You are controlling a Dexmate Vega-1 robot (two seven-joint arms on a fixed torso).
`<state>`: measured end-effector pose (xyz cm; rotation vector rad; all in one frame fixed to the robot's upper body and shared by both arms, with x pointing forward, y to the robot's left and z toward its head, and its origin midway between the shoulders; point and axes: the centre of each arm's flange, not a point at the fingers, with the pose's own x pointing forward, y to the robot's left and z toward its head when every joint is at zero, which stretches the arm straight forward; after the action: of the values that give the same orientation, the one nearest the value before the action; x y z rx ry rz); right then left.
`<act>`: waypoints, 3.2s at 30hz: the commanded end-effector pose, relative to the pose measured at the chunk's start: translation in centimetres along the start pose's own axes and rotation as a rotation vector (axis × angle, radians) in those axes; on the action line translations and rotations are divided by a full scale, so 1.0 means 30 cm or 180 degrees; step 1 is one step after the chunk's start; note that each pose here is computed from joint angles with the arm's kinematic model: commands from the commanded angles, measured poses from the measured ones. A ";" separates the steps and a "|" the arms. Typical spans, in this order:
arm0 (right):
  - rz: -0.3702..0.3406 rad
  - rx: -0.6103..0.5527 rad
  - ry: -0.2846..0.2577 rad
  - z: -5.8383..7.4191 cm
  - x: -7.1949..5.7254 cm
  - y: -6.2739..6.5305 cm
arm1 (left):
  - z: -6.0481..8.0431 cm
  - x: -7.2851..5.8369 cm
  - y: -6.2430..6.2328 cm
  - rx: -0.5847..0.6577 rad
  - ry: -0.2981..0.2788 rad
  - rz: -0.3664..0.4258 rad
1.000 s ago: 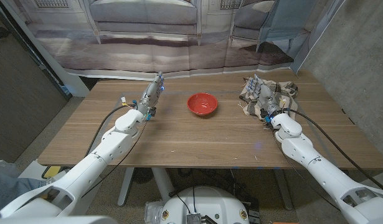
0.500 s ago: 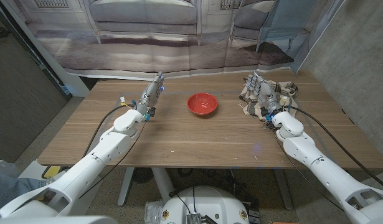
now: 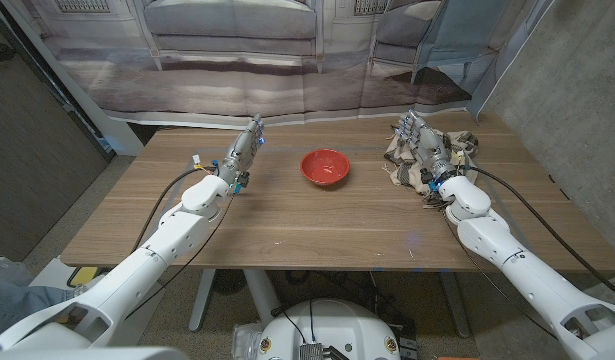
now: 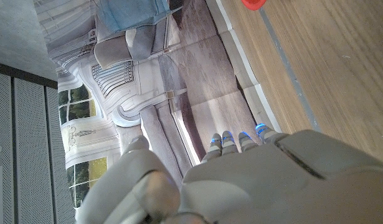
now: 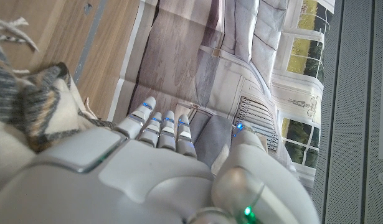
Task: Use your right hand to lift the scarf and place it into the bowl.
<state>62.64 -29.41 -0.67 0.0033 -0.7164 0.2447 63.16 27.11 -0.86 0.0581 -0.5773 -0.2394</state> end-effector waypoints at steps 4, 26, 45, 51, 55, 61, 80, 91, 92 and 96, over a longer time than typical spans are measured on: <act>0.0055 -0.0047 -0.0114 0.043 0.015 0.011 | -0.012 0.009 -0.004 -0.0049 0.0022 -0.0044; 0.0178 -0.0246 -0.0169 0.095 0.023 0.008 | 0.005 -0.014 -0.003 0.0010 0.0028 -0.0027; 0.0182 -0.0448 -0.0253 0.155 0.034 -0.015 | 0.016 -0.030 0.007 0.0027 0.0026 -0.0039; 0.0151 -0.0503 -0.0284 0.174 0.029 -0.024 | 0.016 -0.031 0.008 0.0022 0.0030 -0.0037; 0.0140 -0.0542 -0.0291 0.189 0.026 -0.030 | 0.018 -0.029 0.005 0.0002 0.0010 -0.0037; 0.0114 -0.0592 -0.0308 0.199 0.026 -0.035 | 0.018 -0.032 0.003 0.0013 0.0007 -0.0037; 0.0071 -0.0842 -0.0380 0.222 0.040 -0.034 | 0.027 -0.046 0.014 0.0015 -0.0009 -0.0035; -0.0023 -0.0907 -0.0350 0.227 0.025 -0.060 | 0.049 -0.066 0.021 0.0038 -0.0055 0.0000; -0.0046 -0.0916 -0.0342 0.228 0.024 -0.063 | 0.050 -0.069 0.023 0.0049 -0.0053 0.0008; -0.0108 -0.0996 -0.0331 0.233 0.019 -0.073 | 0.047 -0.077 0.028 0.0050 -0.0038 0.0020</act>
<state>59.31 -31.18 5.13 -0.2490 -0.8565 0.1525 61.23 28.00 -0.69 0.0677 -0.5894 -0.2417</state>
